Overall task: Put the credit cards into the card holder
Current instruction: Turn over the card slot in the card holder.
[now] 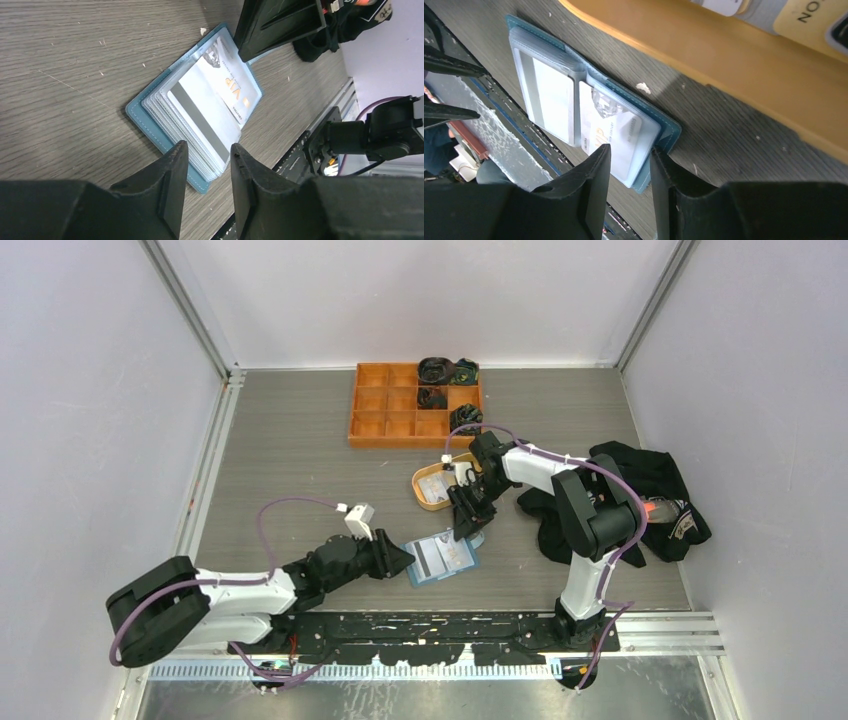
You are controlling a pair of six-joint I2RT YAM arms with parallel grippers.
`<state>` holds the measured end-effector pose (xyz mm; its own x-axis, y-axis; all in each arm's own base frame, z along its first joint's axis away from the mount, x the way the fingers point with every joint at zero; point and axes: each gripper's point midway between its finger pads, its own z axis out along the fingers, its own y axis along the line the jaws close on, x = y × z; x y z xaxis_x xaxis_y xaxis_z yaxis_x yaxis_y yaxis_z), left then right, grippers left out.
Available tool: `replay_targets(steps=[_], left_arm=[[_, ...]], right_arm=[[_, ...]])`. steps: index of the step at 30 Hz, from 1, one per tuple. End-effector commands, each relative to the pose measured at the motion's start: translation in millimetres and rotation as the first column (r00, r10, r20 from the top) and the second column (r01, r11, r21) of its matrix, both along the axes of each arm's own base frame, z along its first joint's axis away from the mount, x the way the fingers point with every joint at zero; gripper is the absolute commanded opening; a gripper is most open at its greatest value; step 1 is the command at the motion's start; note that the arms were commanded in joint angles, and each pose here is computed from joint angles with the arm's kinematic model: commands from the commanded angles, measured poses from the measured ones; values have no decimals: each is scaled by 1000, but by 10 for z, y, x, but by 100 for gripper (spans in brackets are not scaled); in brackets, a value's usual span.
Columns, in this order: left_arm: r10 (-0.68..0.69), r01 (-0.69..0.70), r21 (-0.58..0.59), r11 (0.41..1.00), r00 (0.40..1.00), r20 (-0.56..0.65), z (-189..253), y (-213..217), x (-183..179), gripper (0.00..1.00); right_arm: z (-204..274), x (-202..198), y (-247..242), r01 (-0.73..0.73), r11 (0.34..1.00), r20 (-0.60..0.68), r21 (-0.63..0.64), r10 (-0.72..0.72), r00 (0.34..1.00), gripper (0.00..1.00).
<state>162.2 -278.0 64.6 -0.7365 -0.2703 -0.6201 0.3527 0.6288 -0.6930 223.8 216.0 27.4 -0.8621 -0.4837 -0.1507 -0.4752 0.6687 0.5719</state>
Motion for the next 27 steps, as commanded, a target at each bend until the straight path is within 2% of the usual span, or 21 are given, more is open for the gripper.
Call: replay_targets(steps=[1,4,6,10,12,16,27], left_arm=[[33,-30,-74,997,999,41,197,2,46,39],[42,-37,-105,994,998,40,256,20,37,42],[45,-40,-127,991,998,41,293,33,22,48],[118,-115,-152,982,993,11,286,154,57,74],[125,-123,-162,979,992,4,311,171,50,83],[88,-85,-206,975,996,8,464,119,-4,83],[69,-61,-232,971,997,27,576,103,-31,82]], right_arm=[[181,35,108,-1,997,0,76,1,1000,40],[231,17,141,-1,995,-9,102,2,1000,39],[265,13,155,-2,993,-7,114,3,1000,39],[338,-7,184,-5,988,-15,151,7,1000,39],[376,-22,198,-10,985,-20,173,14,1000,39],[461,-83,255,-28,971,-43,235,40,998,38],[541,-98,265,-36,963,-36,267,47,998,37]])
